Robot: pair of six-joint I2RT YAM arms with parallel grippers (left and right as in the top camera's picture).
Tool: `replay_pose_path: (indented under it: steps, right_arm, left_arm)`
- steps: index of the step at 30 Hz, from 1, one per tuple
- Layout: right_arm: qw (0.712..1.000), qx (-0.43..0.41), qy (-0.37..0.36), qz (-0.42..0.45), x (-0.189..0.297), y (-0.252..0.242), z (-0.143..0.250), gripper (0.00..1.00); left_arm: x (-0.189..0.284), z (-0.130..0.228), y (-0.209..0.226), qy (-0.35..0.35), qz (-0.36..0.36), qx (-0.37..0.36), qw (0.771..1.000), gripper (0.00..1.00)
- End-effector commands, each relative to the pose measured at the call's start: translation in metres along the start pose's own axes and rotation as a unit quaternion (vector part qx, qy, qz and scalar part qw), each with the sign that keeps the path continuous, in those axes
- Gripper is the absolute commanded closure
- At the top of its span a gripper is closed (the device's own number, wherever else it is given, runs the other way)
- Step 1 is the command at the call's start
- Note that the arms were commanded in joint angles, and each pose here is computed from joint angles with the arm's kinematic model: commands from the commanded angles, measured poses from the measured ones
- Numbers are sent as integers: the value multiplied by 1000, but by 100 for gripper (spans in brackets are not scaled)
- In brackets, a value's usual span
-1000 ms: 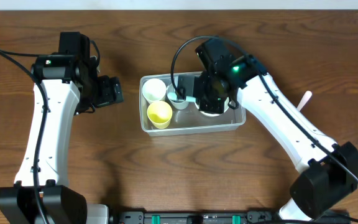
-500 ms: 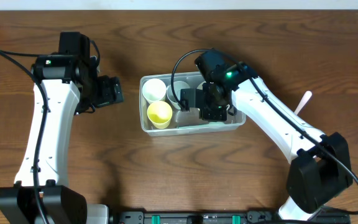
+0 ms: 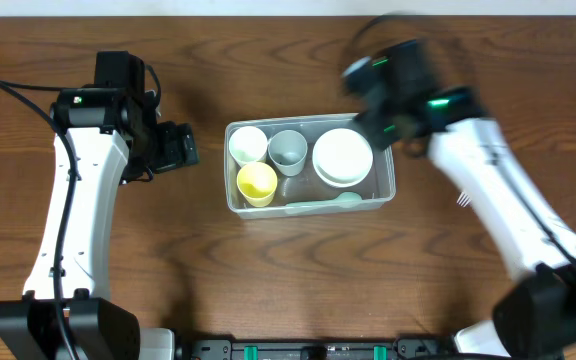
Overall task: Pack container
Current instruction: 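Move right gripper to the white fork and grasp it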
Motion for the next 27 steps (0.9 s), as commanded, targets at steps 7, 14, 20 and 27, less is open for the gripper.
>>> replay_pose_path:
  steps: [7,14,20,27]
  right_arm:
    - [870,-473,96,100,19,-118,130,26]
    - [824,-535,179,56,-29,-100,212,16]
    - [811,-544,214,35,-62,-78,244,17]
    - [806,-544,231,29,-77,-70,256,17]
  left_arm:
    - [0,1,1,2,-3,3,1000,5]
    - [0,2,2,4,-4,3,1000,6]
    - [0,3,2,5,-5,3,1000,6]
    - [0,3,2,5,-5,3,1000,5]
Point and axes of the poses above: each gripper's point midway between its finger pads, its own x axis back along the fingers, its own y axis along the line the jaws close on, z = x × y, the point moved 2 cm from there along x, back along the fingers, and after that the axes turned 10 degrees about x, right-handed, at the moved point
